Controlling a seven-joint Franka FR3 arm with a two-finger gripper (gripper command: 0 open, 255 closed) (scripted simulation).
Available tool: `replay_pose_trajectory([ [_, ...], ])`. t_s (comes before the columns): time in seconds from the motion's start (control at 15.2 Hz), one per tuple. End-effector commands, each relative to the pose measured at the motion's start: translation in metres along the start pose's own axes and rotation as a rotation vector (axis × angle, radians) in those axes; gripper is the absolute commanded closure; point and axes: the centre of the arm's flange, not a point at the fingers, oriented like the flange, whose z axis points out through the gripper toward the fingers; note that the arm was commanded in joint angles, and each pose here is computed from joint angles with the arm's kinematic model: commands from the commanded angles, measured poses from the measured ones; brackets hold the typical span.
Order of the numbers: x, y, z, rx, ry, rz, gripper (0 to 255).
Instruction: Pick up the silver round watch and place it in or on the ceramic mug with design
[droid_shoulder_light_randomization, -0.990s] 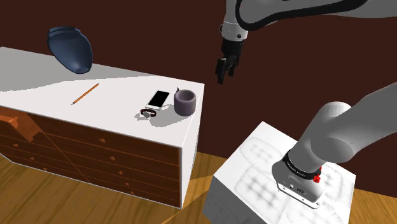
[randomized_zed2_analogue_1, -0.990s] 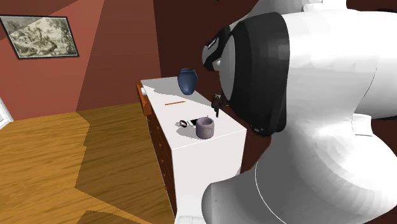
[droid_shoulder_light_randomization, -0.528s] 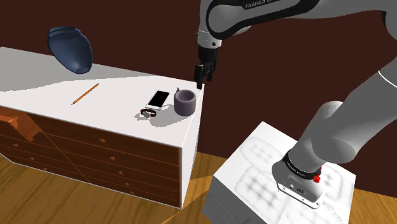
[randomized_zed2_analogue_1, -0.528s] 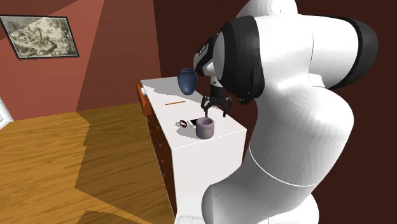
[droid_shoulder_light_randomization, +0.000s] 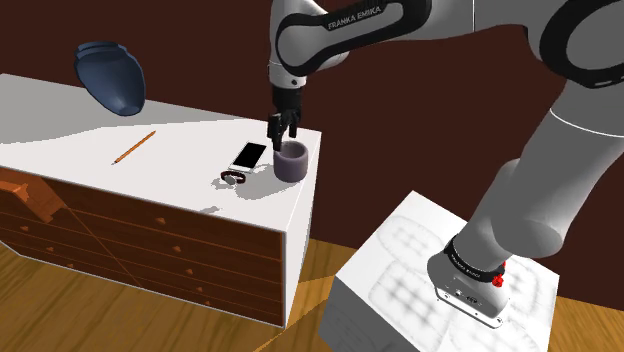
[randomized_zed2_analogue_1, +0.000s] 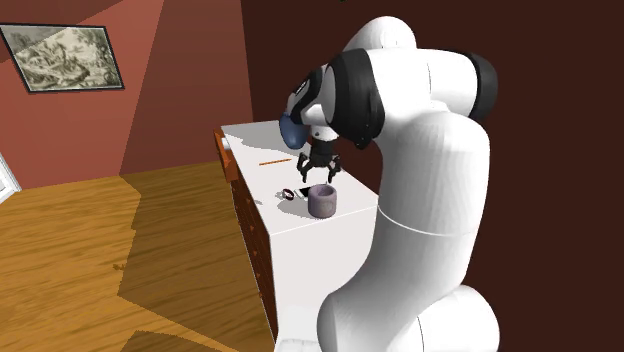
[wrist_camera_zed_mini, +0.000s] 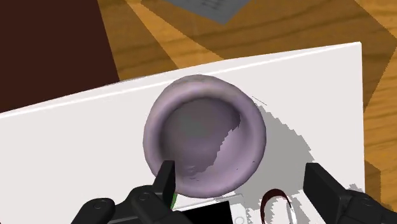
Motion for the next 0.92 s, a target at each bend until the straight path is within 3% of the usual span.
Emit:
replay_pose_trajectory([
  [0.0, 0.022, -0.01, 0.012, 0.012, -0.001, -0.032, 0],
  [0.66, 0.123, -0.074, 0.059, 0.064, -0.002, -0.188, 0],
  [0.86, 0.125, -0.076, 0.07, 0.065, -0.002, -0.191, 0],
])
